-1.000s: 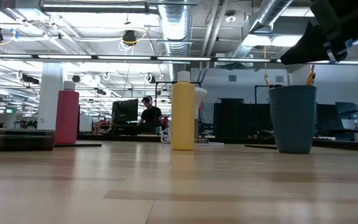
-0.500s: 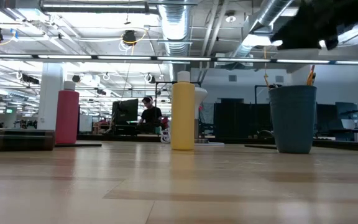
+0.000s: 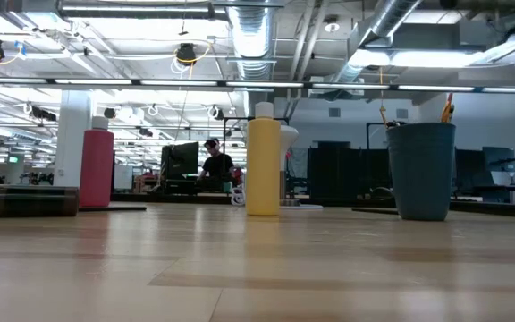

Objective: Pick & Place Paint Supplies
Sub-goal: Put the small brown paint bottle into the transparent bin

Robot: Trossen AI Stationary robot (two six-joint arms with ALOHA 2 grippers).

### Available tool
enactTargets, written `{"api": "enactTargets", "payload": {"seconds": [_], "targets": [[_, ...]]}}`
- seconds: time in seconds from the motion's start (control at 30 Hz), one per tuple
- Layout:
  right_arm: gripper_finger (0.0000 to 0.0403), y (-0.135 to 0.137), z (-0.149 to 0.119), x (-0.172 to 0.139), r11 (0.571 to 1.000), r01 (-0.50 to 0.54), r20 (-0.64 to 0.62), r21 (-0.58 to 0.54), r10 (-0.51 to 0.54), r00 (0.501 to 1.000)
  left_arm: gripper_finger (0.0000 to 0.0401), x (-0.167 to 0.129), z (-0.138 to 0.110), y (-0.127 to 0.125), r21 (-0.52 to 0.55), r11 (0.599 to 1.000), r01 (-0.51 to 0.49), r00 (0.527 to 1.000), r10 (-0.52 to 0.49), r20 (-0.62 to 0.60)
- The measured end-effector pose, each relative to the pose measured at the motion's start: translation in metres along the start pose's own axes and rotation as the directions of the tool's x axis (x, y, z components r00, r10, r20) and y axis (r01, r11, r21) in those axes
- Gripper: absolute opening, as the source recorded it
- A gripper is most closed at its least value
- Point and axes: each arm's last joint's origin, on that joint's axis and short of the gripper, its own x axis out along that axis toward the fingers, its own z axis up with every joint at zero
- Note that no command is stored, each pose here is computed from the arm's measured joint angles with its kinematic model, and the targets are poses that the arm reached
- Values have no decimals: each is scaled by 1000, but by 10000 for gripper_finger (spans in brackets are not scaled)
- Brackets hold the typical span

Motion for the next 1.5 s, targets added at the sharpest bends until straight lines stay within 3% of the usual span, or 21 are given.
{"api": "enactTargets", "payload": {"seconds": [0.17,0.3,0.53,0.67,0.73,0.83,0.93,1.03,1.23,1.33,1.5], "targets": [[223,9,5,6,987,-162,94,-13,162,982,237,0,0,0,-11,1000,7,1000,-7,0],[221,15,5,14,972,-229,170,-44,233,957,237,0,0,0,-11,1000,15,1000,-15,1],[221,19,2,27,976,-216,274,-7,210,938,237,0,0,-1,-9,999,42,999,-42,2],[221,19,1,32,971,-226,306,82,191,933,237,0,-1,-1,-26,999,42,999,-42,-3],[221,21,2,36,964,-256,307,78,221,926,237,0,-3,-1,-40,999,19,999,-20,-27],[221,29,5,41,936,-351,299,27,327,897,237,0,-12,1,24,996,-87,985,90,-146],[221,40,13,49,904,-428,264,-4,413,871,237,2,-18,3,112,978,-176,937,202,-285],[221,52,16,58,896,-441,155,-46,443,883,237,4,-17,6,130,965,-228,890,260,-374],[221,68,18,76,913,-397,-42,-87,395,918,234,2,-20,16,138,910,-390,784,407,-468],[221,71,16,82,924,-375,-118,-81,365,924,223,-1,-27,27,113,892,-439,707,420,-570],[221,72,15,85,926,-371,-184,-66,354,917,201,-11,-40,43,64,880,-471,557,353,-752]]}}
